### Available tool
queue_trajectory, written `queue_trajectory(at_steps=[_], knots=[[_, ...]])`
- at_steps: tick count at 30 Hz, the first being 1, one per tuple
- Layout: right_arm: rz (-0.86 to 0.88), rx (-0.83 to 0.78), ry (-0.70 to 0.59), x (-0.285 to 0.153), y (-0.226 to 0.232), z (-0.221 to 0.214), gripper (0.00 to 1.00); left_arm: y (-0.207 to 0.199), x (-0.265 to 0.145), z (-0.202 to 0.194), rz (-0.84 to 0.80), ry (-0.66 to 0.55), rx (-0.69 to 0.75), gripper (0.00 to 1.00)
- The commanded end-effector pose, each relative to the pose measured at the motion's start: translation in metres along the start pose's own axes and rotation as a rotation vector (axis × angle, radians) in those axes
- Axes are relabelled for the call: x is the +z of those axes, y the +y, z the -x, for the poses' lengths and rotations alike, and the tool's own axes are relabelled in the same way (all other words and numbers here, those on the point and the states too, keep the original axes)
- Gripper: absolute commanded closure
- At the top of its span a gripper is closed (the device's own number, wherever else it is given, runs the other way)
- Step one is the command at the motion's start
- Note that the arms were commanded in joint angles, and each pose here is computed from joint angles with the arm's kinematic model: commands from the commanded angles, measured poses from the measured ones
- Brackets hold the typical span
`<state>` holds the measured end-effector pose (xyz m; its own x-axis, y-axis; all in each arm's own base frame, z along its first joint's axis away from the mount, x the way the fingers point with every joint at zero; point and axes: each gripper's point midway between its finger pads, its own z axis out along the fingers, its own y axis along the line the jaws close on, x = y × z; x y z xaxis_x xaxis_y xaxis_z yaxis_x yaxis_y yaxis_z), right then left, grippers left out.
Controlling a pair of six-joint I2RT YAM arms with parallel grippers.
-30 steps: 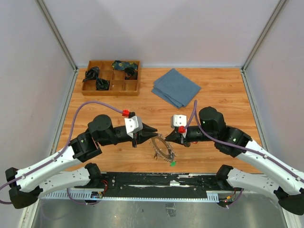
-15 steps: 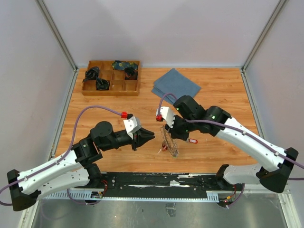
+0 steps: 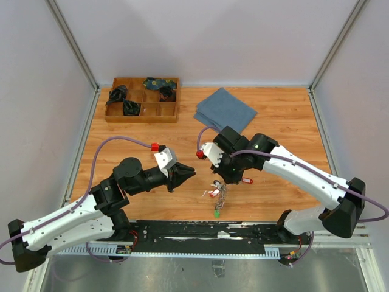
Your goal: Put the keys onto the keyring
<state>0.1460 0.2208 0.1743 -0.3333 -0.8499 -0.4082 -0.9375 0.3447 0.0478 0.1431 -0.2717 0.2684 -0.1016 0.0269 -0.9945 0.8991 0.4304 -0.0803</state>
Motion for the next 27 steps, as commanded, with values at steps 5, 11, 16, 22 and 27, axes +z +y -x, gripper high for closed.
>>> queue_trajectory(at_steps=[5, 11, 16, 22, 27], knots=[[0.032, 0.038, 0.067, 0.02, 0.01, -0.016, 1.0, 0.001, -0.003, 0.008, 0.014, -0.033, -0.007, 0.81], [0.026, 0.049, 0.022, 0.027, 0.009, -0.013, 1.0, 0.001, -0.004, 0.01, 0.016, -0.036, -0.004, 0.81], [-0.018, 0.035, -0.155, 0.016, 0.005, 0.01, 1.0, 0.0, -0.004, 0.013, 0.01, -0.044, -0.002, 0.82], [-0.009, -0.026, -0.442, -0.002, 0.014, 0.037, 1.0, -0.002, -0.004, 0.015, 0.0, -0.052, -0.002, 0.82], [0.025, -0.083, -0.703, -0.025, 0.029, 0.056, 1.0, -0.003, -0.004, 0.013, -0.006, -0.047, -0.007, 0.82]])
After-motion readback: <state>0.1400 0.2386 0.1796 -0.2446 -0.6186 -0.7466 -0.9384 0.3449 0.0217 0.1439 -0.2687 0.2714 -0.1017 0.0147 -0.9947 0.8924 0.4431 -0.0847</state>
